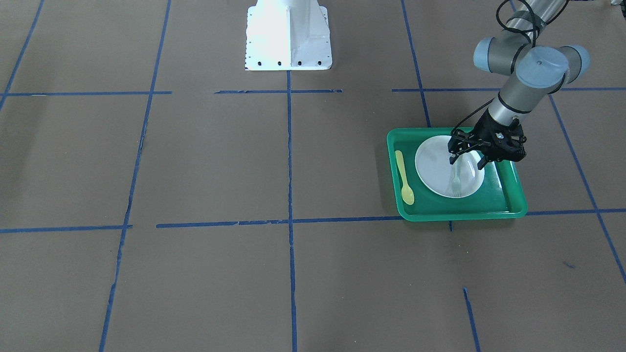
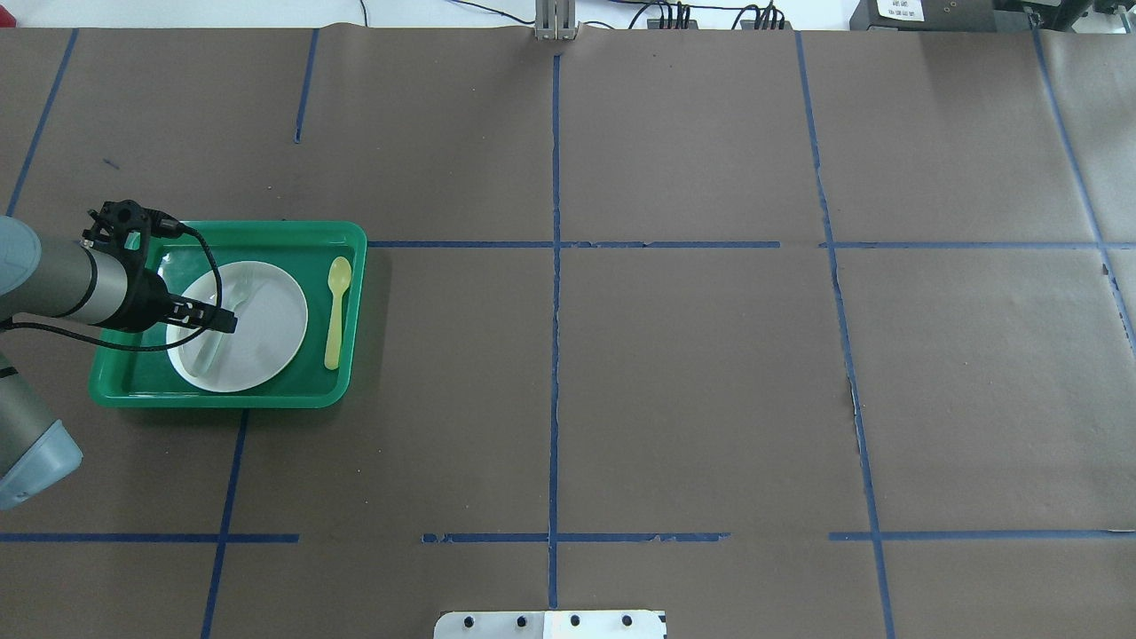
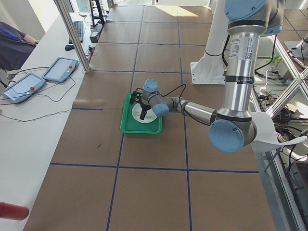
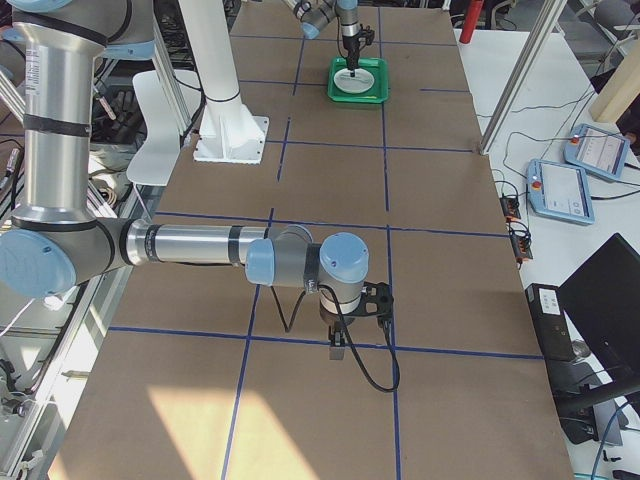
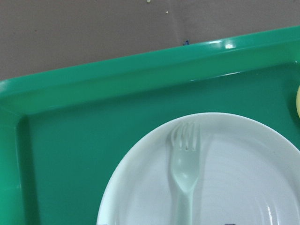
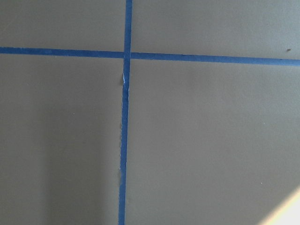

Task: Place fork
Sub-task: 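Move the left gripper over the white fork on the plate, then lower the left gripper and grasp the white fork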

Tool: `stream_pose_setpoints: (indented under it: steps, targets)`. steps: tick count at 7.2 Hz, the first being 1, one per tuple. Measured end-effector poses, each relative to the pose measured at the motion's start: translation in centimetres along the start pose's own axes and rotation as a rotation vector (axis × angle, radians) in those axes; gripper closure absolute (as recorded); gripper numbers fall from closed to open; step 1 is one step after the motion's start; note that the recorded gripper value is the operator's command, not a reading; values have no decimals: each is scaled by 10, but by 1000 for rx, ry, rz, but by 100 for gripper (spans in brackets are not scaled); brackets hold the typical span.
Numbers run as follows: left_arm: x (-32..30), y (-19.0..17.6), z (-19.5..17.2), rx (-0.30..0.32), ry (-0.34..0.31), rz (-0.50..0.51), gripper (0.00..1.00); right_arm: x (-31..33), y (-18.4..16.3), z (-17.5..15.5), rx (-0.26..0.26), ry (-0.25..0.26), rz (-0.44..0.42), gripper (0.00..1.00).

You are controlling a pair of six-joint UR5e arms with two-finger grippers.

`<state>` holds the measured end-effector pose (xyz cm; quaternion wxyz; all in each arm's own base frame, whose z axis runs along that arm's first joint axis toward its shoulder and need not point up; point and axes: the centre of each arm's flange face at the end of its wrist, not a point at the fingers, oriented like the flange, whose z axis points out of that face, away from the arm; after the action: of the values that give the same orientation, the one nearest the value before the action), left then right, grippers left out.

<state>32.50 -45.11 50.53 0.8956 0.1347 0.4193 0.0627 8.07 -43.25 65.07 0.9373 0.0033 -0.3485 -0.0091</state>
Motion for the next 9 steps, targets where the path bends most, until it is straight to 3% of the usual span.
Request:
stream_pose_setpoints:
  steps: [3,5,9]
  targets:
    - [-2,5,9,-25,-2,-1,40,0,0,0,0,0,0,0]
    - [-1,5,10,-27,0,-1,61,0,0,0,0,0,0,0]
    - [-1,4,11,-29,-2,-11,61,0,0,0,0,0,0,0]
